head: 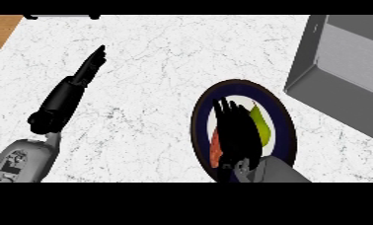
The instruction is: Pick the sweet potato from the plate and place it in the cardboard box
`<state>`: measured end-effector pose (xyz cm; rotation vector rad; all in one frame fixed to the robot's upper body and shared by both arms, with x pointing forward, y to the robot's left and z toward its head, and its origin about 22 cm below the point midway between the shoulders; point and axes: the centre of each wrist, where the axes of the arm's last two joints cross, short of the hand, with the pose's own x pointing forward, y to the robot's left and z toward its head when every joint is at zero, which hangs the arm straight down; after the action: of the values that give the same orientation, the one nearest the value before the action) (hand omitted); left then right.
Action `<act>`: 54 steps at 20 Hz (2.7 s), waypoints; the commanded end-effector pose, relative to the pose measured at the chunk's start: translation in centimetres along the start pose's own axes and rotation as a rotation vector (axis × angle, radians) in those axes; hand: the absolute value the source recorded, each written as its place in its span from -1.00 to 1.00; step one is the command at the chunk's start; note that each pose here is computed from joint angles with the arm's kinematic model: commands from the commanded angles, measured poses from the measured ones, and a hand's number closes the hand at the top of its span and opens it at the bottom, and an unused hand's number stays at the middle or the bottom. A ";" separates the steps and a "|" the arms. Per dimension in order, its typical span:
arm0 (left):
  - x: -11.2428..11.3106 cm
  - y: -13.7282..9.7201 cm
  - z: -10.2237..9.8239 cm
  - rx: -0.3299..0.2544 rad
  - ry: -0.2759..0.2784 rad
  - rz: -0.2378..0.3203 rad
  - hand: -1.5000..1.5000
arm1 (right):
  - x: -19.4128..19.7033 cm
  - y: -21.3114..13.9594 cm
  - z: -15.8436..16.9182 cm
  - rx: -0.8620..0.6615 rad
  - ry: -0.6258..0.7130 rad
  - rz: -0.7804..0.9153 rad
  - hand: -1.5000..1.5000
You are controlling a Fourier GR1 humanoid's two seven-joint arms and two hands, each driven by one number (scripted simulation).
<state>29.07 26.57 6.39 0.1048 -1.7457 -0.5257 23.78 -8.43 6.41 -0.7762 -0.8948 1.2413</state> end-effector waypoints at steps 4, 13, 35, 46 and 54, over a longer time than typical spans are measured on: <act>0.1 0.3 0.4 0.014 0.007 -0.007 0.00 | -0.4 1.0 -1.0 0.049 0.081 0.031 -1.00; -0.1 0.3 1.1 -0.002 -0.005 0.009 0.00 | 2.0 3.0 -1.2 -0.139 -0.071 0.116 1.00; -0.8 0.7 1.0 0.003 0.004 -0.001 0.00 | -12.1 -13.4 2.6 -0.497 -0.888 0.156 1.00; 0.7 -0.7 -0.1 -0.039 -0.015 0.019 0.00 | -16.7 -21.4 0.4 -0.730 -0.447 -0.269 1.00; -0.2 -0.3 0.8 -0.012 -0.018 0.013 0.00 | -24.6 -25.0 -2.8 -0.748 -0.314 -0.298 1.00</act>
<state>28.80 26.44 6.87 0.0890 -1.7527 -0.5337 33.63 -33.50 23.76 -0.9513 -1.7531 0.7825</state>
